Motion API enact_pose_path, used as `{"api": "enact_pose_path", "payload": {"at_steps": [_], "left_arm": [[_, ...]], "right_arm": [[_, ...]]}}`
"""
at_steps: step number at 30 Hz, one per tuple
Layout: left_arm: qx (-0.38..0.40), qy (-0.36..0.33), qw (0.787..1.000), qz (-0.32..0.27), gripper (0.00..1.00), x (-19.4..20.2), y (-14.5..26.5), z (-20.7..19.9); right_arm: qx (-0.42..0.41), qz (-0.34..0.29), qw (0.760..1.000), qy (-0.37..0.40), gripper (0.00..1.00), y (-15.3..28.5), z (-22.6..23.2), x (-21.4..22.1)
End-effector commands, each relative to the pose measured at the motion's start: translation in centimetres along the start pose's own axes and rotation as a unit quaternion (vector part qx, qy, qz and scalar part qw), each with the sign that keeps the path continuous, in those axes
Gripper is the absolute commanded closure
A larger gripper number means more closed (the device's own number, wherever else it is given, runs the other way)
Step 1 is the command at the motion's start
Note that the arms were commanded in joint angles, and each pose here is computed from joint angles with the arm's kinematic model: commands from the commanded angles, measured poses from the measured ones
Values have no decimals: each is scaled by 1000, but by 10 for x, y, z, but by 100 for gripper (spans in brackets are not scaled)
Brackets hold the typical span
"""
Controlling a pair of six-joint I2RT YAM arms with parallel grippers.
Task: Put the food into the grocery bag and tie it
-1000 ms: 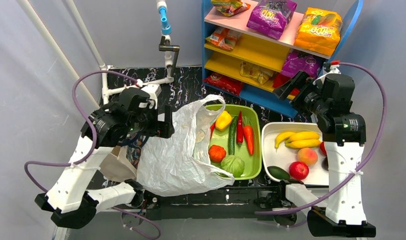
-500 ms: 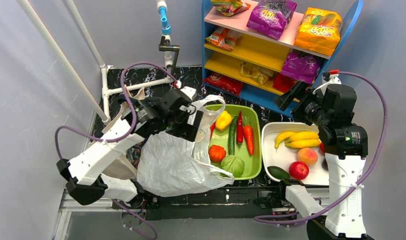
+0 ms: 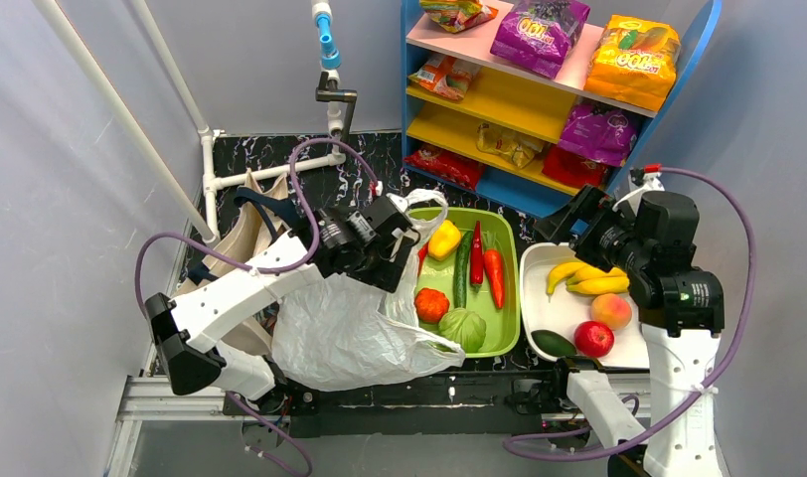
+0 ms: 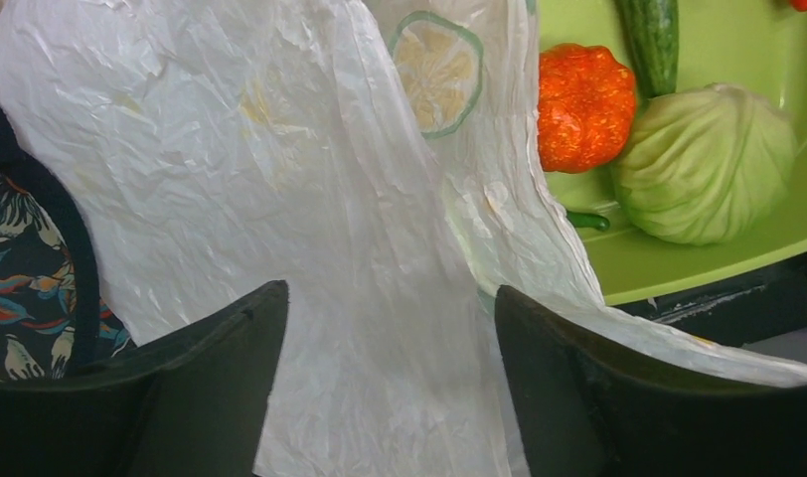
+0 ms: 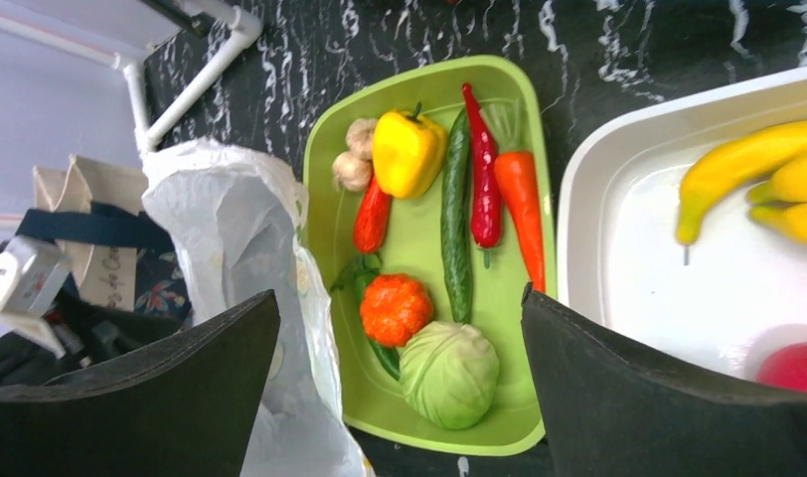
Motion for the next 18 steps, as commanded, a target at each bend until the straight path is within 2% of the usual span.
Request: {"api": "enact_pose_path", "payload": {"at_steps": [1, 5, 11, 15, 18], "left_arm": [[-31, -1, 999, 9, 35, 9, -15, 3], [-38, -3, 999, 19, 64, 13, -23, 2], [-47, 0, 999, 11, 98, 15, -13, 9], [-62, 3, 998, 7, 100, 19, 1, 20], [-72, 7, 997, 0, 100, 23, 12, 28]], "right_arm": [[-64, 18, 998, 2, 2, -3, 8, 10], [-74, 64, 995, -24, 2, -14, 4, 24], [-57, 132, 990, 3, 2, -31, 5, 47], [-33, 194, 980, 40, 2, -48, 12, 69], [-14, 221, 974, 41, 2, -61, 14, 81]]}}
Point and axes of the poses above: each gripper's point midway between its finger pads, its own y axis back along the fingers, its own z axis along the line the jaws close on, x = y × z, the point moved 7 cm from there along y, back along the fingers, and after that the axes turned 1 degree about -y, right-handed, at the moved point
